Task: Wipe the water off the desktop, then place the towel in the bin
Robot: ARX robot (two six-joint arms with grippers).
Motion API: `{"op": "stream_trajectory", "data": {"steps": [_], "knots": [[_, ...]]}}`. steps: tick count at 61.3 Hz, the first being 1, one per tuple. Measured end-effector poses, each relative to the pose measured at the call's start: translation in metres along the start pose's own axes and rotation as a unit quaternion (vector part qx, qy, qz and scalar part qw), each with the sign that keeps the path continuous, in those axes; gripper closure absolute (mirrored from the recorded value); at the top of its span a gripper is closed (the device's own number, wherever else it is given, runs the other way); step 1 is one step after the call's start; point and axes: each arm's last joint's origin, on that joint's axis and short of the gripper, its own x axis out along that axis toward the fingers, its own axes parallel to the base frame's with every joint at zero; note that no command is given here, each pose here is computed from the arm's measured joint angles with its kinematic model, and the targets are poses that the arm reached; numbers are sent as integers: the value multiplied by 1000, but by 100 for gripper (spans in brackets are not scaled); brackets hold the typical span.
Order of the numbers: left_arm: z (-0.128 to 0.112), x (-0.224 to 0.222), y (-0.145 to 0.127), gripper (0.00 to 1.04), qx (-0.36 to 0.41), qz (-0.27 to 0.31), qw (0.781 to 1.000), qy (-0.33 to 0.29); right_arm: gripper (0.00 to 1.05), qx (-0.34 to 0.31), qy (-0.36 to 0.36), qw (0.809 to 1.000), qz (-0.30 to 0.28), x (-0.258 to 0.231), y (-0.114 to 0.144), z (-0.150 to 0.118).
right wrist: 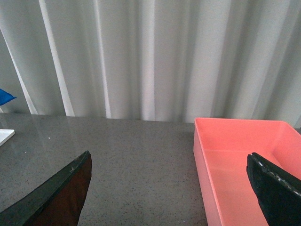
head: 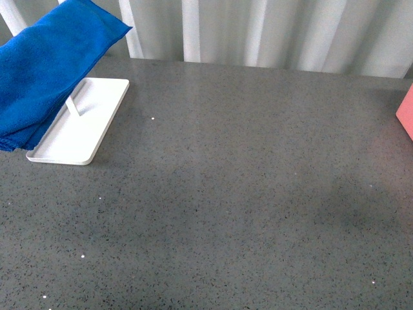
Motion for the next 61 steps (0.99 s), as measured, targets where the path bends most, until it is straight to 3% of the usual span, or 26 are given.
{"op": "stream_trajectory", "data": {"steps": [36, 39, 42, 44, 47, 54, 61], "knots": [[0, 0, 0, 7, 0, 0, 1000, 0, 7, 0, 0, 1000, 0, 0, 0, 0], [-1, 0, -2, 7, -17, -32, 998, 53, 7, 0, 0, 1000, 0, 0, 0, 0], [1, 1, -7, 7, -40, -52, 987, 147, 7, 0, 0, 1000, 0, 0, 0, 0], [5, 4, -11, 7, -44, -60, 978, 194, 7, 0, 0, 1000, 0, 0, 0, 0], [14, 10, -16, 7, -41, -71, 975, 208, 7, 0, 0, 1000, 0, 0, 0, 0], [79, 46, -27, 7, -9, -81, 986, 144, 7, 0, 0, 1000, 0, 0, 0, 0], [117, 87, -34, 7, 22, -88, 988, 124, 7, 0, 0, 1000, 0, 0, 0, 0]]}}
